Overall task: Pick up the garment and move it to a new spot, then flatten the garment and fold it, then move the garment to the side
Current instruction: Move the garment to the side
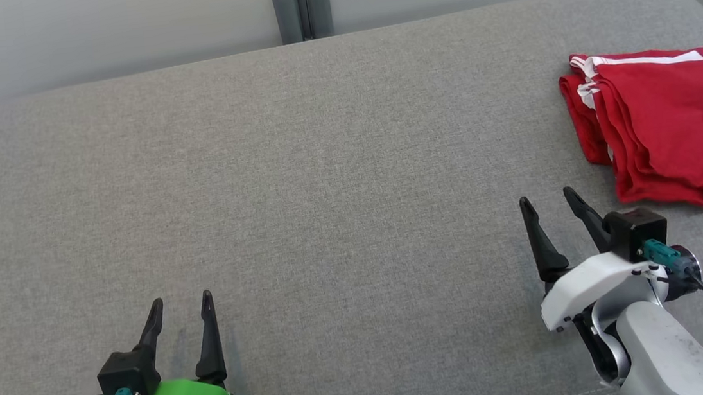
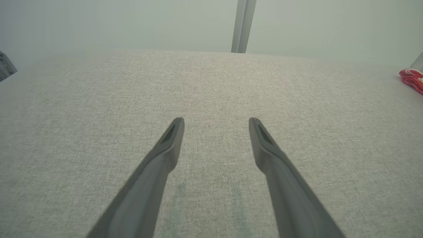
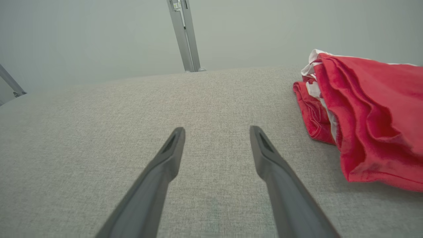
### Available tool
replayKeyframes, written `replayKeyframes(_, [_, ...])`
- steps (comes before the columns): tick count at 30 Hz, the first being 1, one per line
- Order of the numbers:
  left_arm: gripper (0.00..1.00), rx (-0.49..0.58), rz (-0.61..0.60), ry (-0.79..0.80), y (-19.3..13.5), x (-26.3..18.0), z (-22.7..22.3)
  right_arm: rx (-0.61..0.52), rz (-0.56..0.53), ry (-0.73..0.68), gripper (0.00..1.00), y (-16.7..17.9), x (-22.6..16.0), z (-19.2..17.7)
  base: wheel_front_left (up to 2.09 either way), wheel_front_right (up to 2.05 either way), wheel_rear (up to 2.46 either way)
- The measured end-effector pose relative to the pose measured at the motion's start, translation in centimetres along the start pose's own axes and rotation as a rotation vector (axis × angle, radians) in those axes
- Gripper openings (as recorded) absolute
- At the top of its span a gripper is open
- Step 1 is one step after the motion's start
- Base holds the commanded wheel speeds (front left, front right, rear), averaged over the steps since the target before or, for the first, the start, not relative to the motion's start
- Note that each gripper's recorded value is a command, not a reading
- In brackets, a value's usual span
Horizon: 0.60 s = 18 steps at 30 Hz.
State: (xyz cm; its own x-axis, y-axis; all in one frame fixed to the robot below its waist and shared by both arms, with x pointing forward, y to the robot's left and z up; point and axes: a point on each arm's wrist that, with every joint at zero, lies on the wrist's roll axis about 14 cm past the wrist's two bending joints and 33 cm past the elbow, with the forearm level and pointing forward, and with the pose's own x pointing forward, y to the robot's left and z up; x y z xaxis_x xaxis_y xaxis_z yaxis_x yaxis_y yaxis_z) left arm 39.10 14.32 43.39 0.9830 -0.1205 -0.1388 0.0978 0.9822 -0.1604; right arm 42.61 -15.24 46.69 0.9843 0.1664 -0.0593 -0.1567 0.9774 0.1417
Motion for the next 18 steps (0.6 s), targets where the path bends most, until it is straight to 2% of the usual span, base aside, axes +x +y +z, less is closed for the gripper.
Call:
replayKeyframes(11, [1.0, -0.007, 0.045, -0.006, 1.1, -2.0, 0.1, -0.035, 0.013, 0.0, 1.0, 1.1, -2.1, -0.1, 0.0, 0.0, 0.0])
replayKeyframes(18, [1.0, -0.005, 0.069, -0.026, 1.5, -3.0, 0.6, -0.075, -0.012, -0.056, 1.0, 0.6, -3.4, 1.6, 0.0, 0.0, 0.0])
